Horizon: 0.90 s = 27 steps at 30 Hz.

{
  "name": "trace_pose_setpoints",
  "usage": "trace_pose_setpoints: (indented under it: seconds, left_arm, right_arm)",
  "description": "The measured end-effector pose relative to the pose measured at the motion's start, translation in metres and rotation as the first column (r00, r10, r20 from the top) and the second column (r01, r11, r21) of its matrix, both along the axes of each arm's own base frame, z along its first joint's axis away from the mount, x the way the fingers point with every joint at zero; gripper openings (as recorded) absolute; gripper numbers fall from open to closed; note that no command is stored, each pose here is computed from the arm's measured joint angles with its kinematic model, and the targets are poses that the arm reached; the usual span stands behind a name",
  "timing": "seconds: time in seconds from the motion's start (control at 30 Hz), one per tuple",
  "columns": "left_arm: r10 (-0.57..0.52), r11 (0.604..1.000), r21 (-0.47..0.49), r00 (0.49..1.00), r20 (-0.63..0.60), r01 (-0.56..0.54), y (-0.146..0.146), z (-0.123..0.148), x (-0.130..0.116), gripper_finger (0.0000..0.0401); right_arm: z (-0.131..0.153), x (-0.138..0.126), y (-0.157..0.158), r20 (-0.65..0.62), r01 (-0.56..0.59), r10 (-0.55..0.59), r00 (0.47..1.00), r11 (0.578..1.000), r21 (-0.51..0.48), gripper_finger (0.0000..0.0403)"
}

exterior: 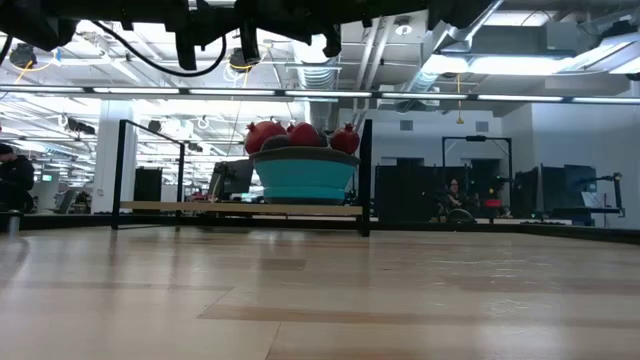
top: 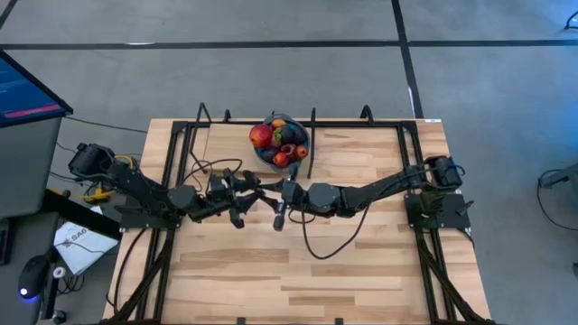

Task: Pick & Place Fruit
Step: Put the black knife on the shelf

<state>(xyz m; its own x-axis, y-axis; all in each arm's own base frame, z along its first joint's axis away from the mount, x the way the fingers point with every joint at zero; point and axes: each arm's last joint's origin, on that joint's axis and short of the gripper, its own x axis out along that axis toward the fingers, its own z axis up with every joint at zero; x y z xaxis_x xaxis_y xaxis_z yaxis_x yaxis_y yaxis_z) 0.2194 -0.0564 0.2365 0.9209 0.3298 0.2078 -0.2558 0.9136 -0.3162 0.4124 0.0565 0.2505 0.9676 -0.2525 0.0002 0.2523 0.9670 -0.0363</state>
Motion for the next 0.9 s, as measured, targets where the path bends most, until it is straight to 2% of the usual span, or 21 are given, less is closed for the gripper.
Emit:
trace_pose_setpoints:
  seconds: [0.2,0.43,0.57,0.7,0.9]
  left_arm:
    - [-0.008,1.0,0.007,1.0,0.013,0.008,-0.0014,0.0017,-0.0008,0.0139]
    - [-0.04,0.994,0.103,0.999,-0.011,0.041,-0.0029,0.0018,-0.0004,0.0135]
    - [-0.032,0.994,0.105,0.999,-0.018,0.033,-0.0026,0.0013,-0.0003,0.0117]
    - [-0.026,0.993,0.113,0.999,-0.024,0.029,-0.0026,0.0011,-0.0003,0.0077]
    - [-0.037,0.994,0.106,0.999,-0.03,0.04,-0.0029,0.0001,0.0,0.0073]
  right_arm:
    - [-0.0047,0.0001,0.0,-0.039,0.0,0.001,0.999,1.0,0.028,0.0103]
    - [-0.0054,-0.0008,0.0053,-0.046,-0.011,0.012,0.999,1.0,0.027,0.0103]
    - [-0.0056,-0.0007,0.0049,-0.046,-0.011,0.012,0.999,1.0,0.027,0.0103]
    - [-0.0058,-0.0009,0.0052,-0.042,-0.008,0.01,0.999,0.999,0.044,0.0104]
    - [-0.007,-0.0007,0.0039,-0.048,-0.009,0.013,0.999,0.997,0.07,0.0128]
